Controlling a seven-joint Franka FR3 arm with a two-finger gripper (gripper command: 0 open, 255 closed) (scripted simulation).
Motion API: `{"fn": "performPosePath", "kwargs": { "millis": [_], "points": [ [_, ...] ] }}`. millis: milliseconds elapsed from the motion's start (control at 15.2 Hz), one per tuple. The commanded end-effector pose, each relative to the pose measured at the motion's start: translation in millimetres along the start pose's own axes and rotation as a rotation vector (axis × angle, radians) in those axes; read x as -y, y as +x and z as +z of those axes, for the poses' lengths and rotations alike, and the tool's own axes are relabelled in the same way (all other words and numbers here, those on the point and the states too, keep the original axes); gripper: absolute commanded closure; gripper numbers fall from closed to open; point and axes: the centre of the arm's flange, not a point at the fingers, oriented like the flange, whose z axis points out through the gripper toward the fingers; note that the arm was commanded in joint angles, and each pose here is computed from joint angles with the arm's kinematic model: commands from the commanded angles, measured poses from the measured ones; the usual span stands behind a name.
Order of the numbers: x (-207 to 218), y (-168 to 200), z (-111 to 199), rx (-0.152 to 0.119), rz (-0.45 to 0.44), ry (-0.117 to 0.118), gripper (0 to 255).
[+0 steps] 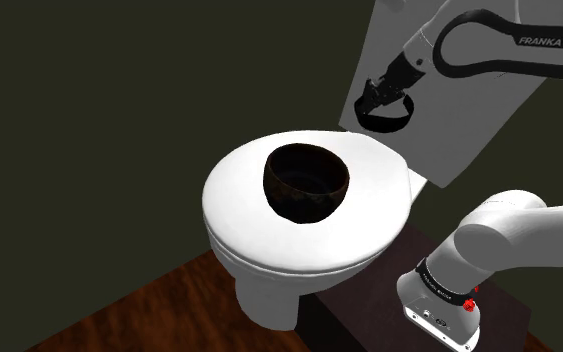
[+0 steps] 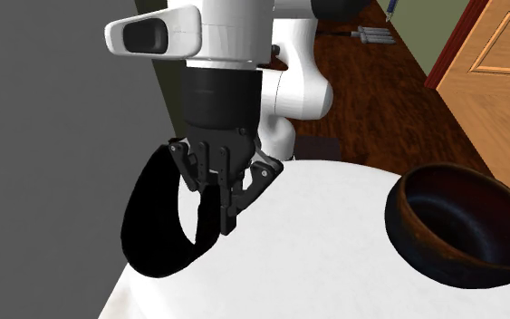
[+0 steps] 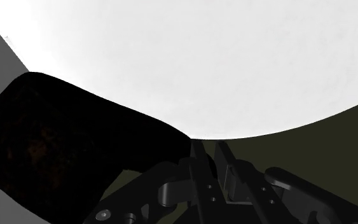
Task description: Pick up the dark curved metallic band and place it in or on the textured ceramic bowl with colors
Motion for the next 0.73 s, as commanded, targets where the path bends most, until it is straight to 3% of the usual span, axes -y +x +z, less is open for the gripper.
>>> {"fn": "performPosePath", "kwargs": {
  "millis": [0,660],
  "points": [
    [2.4,4.3,-10.7,0.0,0.0,0.0,255],
    [11.5,25.1,-58.4,0.0,0.0,0.0,255]
  ]
}}
